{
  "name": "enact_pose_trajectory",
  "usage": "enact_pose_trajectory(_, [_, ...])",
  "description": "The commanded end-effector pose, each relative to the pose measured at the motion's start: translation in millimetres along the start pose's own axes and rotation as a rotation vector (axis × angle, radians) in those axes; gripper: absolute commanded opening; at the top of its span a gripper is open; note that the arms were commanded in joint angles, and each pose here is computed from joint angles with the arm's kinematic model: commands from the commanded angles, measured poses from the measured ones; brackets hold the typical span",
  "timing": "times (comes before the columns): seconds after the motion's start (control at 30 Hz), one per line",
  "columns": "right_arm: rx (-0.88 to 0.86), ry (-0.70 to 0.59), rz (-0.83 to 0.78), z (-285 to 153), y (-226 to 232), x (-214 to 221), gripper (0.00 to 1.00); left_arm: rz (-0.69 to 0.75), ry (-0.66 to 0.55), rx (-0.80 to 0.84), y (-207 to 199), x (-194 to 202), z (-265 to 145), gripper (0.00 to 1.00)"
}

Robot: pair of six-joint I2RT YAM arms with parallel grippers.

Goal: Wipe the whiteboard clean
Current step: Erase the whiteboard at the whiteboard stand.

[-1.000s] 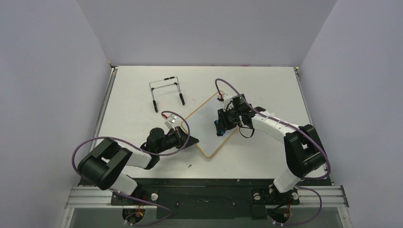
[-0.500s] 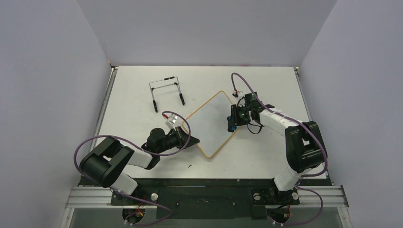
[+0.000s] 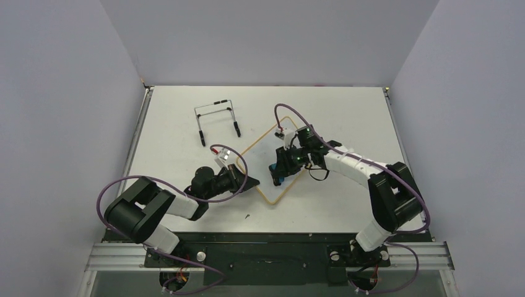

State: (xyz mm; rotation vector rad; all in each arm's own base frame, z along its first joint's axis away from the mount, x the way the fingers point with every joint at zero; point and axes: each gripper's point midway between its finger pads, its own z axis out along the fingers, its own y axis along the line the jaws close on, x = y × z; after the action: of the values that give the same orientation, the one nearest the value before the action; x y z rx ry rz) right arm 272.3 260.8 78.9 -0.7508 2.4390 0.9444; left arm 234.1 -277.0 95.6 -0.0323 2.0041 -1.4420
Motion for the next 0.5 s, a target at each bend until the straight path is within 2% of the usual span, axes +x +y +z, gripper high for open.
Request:
enact_pose_trajectory(0.0, [-0.085, -0.100, -0.025, -22, 17, -26, 0.00, 0.103, -0.044, 0.211, -52, -17, 3, 0.00])
enact_pose_trajectory(0.1, [0.099, -0.164, 0.044, -39, -36, -37, 0.00, 0.102, -0.042, 0.214, -52, -16, 2, 0.00])
enact_pose_trajectory(0.23, [0.309, -0.140, 0.088, -52, -90, -25, 0.00, 0.105, -0.040, 0.212, -52, -16, 2, 0.00])
enact_pose_trajectory(0.37, [0.402, -0.102, 0.097, -52, -111, -16, 0.00, 0.108, -0.036, 0.214, -53, -16, 2, 0.00])
enact_pose_trajectory(0.47, [0.381, -0.073, 0.094, -47, -109, -11, 0.00, 0.111, -0.033, 0.213, -53, -15, 2, 0.00])
